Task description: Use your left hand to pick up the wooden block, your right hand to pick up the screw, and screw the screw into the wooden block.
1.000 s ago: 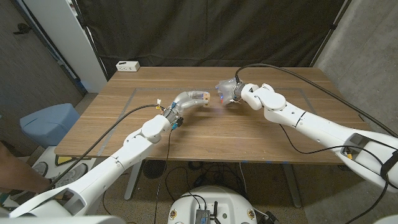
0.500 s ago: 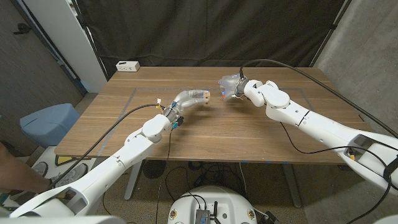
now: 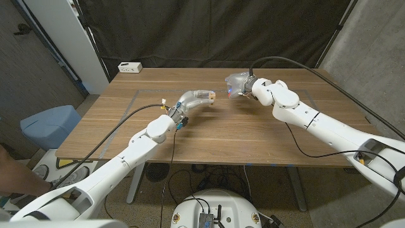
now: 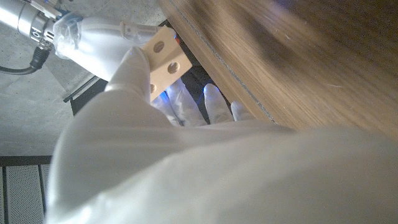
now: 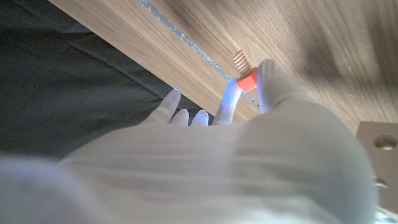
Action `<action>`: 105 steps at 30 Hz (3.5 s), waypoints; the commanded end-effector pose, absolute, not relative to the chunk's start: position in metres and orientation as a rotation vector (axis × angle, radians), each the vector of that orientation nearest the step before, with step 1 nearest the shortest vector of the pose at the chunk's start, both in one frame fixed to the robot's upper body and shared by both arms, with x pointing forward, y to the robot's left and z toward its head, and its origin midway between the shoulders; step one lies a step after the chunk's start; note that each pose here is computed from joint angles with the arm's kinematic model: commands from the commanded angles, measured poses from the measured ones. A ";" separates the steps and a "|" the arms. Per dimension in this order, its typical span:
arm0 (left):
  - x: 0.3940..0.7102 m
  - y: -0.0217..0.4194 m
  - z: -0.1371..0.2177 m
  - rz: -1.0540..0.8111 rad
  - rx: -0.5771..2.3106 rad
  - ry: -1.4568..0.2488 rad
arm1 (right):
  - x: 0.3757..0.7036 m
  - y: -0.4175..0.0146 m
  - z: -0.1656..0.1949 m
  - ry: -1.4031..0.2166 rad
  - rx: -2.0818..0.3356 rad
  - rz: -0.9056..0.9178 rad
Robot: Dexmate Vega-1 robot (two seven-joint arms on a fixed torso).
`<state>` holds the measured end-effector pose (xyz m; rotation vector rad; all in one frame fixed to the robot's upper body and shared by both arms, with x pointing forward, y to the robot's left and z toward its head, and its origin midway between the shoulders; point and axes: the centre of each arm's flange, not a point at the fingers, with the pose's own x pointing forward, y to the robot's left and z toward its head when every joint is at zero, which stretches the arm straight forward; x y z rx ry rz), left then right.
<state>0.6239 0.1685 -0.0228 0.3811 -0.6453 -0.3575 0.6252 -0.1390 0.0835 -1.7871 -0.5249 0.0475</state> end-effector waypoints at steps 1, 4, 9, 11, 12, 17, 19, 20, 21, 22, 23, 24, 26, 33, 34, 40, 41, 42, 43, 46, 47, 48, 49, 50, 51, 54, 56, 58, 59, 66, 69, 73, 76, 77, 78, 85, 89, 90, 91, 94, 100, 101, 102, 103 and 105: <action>0.626 0.160 -0.020 -0.362 0.398 -0.668 | 0.615 -0.150 0.095 -0.517 -1.680 0.006; 0.626 0.158 -0.020 -0.359 0.392 -0.670 | 0.612 -0.153 0.096 -0.521 -1.653 -0.011; 0.627 0.155 -0.021 -0.346 0.389 -0.678 | 0.606 -0.159 0.098 -0.536 -1.590 -0.024; 0.627 0.154 -0.022 -0.343 0.383 -0.681 | 0.604 -0.160 0.098 -0.537 -1.583 -0.039; 0.626 0.153 -0.022 -0.342 0.381 -0.681 | 0.603 -0.161 0.099 -0.538 -1.575 -0.046; 0.626 0.151 -0.023 -0.333 0.379 -0.688 | 0.597 -0.166 0.102 -0.540 -1.526 -0.066; 0.626 0.150 -0.024 -0.332 0.373 -0.691 | 0.595 -0.169 0.104 -0.543 -1.508 -0.069; 0.626 0.149 -0.024 -0.331 0.375 -0.692 | 0.594 -0.171 0.104 -0.546 -1.496 -0.072; 0.626 0.148 -0.024 -0.332 0.379 -0.692 | 0.593 -0.172 0.105 -0.548 -1.490 -0.075; 0.626 0.147 -0.024 -0.334 0.379 -0.692 | 0.591 -0.174 0.106 -0.548 -1.474 -0.083; 0.626 0.147 -0.024 -0.334 0.379 -0.693 | 0.591 -0.174 0.106 -0.548 -1.473 -0.083; 0.626 0.147 -0.025 -0.333 0.378 -0.693 | 0.590 -0.175 0.107 -0.549 -1.464 -0.083; 0.626 0.145 -0.025 -0.330 0.372 -0.696 | 0.588 -0.179 0.109 -0.550 -1.438 -0.083; 0.628 0.138 -0.025 -0.322 0.347 -0.712 | 0.582 -0.188 0.112 -0.554 -1.334 -0.069; 0.628 0.136 -0.025 -0.323 0.347 -0.714 | 0.582 -0.190 0.112 -0.555 -1.321 -0.067; 0.630 0.130 -0.025 -0.326 0.343 -0.723 | 0.579 -0.197 0.111 -0.561 -1.234 -0.048; 0.630 0.129 -0.024 -0.326 0.342 -0.725 | 0.579 -0.198 0.110 -0.562 -1.219 -0.046; 0.630 0.127 -0.024 -0.326 0.341 -0.727 | 0.579 -0.200 0.110 -0.564 -1.208 -0.042; 0.630 0.126 -0.024 -0.326 0.339 -0.729 | 0.579 -0.200 0.109 -0.566 -1.194 -0.040; 0.631 0.122 -0.023 -0.328 0.341 -0.734 | 0.578 -0.203 0.107 -0.569 -1.153 -0.031; 0.631 0.120 -0.023 -0.328 0.343 -0.736 | 0.578 -0.204 0.107 -0.572 -1.136 -0.030; 0.631 0.119 -0.022 -0.329 0.345 -0.738 | 0.578 -0.205 0.106 -0.575 -1.122 -0.026; 0.631 0.117 -0.022 -0.328 0.347 -0.740 | 0.578 -0.205 0.106 -0.576 -1.106 -0.024; 0.631 0.116 -0.021 -0.328 0.349 -0.741 | 0.578 -0.206 0.106 -0.579 -1.089 -0.023; 0.631 0.115 -0.021 -0.327 0.351 -0.742 | 0.579 -0.207 0.105 -0.582 -1.074 -0.020; 0.632 0.111 -0.020 -0.330 0.346 -0.744 | 0.579 -0.209 0.104 -0.591 -1.027 -0.010; 0.632 0.109 -0.019 -0.328 0.355 -0.748 | 0.578 -0.211 0.103 -0.600 -0.995 -0.008; 0.634 0.106 -0.018 -0.327 0.347 -0.751 | 0.578 -0.212 0.102 -0.608 -0.968 -0.008; 0.634 0.105 -0.017 -0.329 0.341 -0.754 | 0.578 -0.213 0.102 -0.611 -0.955 -0.007; 0.638 0.096 -0.014 -0.339 0.341 -0.761 | 0.572 -0.222 0.103 -0.645 -0.885 -0.018; 0.640 0.092 -0.013 -0.343 0.344 -0.763 | 0.570 -0.226 0.103 -0.653 -0.857 -0.019; 0.642 0.088 -0.012 -0.346 0.343 -0.765 | 0.568 -0.230 0.101 -0.659 -0.815 -0.018; 0.643 0.086 -0.011 -0.347 0.341 -0.765 | 0.567 -0.232 0.099 -0.662 -0.782 -0.017; 0.643 0.085 -0.011 -0.347 0.341 -0.765 | 0.567 -0.232 0.098 -0.664 -0.769 -0.018; 0.644 0.085 -0.011 -0.347 0.343 -0.765 | 0.567 -0.233 0.097 -0.665 -0.760 -0.017; 0.646 0.081 -0.013 -0.343 0.336 -0.759 | 0.568 -0.234 0.089 -0.675 -0.676 -0.010; 0.647 0.080 -0.014 -0.344 0.332 -0.755 | 0.568 -0.234 0.085 -0.683 -0.638 -0.022; 0.647 0.080 -0.015 -0.344 0.331 -0.754 | 0.568 -0.233 0.085 -0.687 -0.629 -0.025; 0.647 0.080 -0.015 -0.343 0.330 -0.755 | 0.568 -0.233 0.084 -0.688 -0.623 -0.027; 0.649 0.078 -0.014 -0.341 0.334 -0.758 | 0.567 -0.231 0.082 -0.691 -0.608 -0.032; 0.651 0.071 -0.012 -0.357 0.320 -0.756 | 0.567 -0.229 0.076 -0.698 -0.575 -0.045; 0.651 0.070 -0.012 -0.360 0.320 -0.755 | 0.567 -0.229 0.075 -0.697 -0.575 -0.051; 0.652 0.069 -0.013 -0.362 0.318 -0.754 | 0.567 -0.229 0.075 -0.696 -0.571 -0.051; 0.652 0.068 -0.013 -0.364 0.315 -0.752 | 0.567 -0.229 0.074 -0.698 -0.565 -0.048; 0.652 0.067 -0.013 -0.365 0.315 -0.746 | 0.567 -0.229 0.072 -0.696 -0.552 -0.054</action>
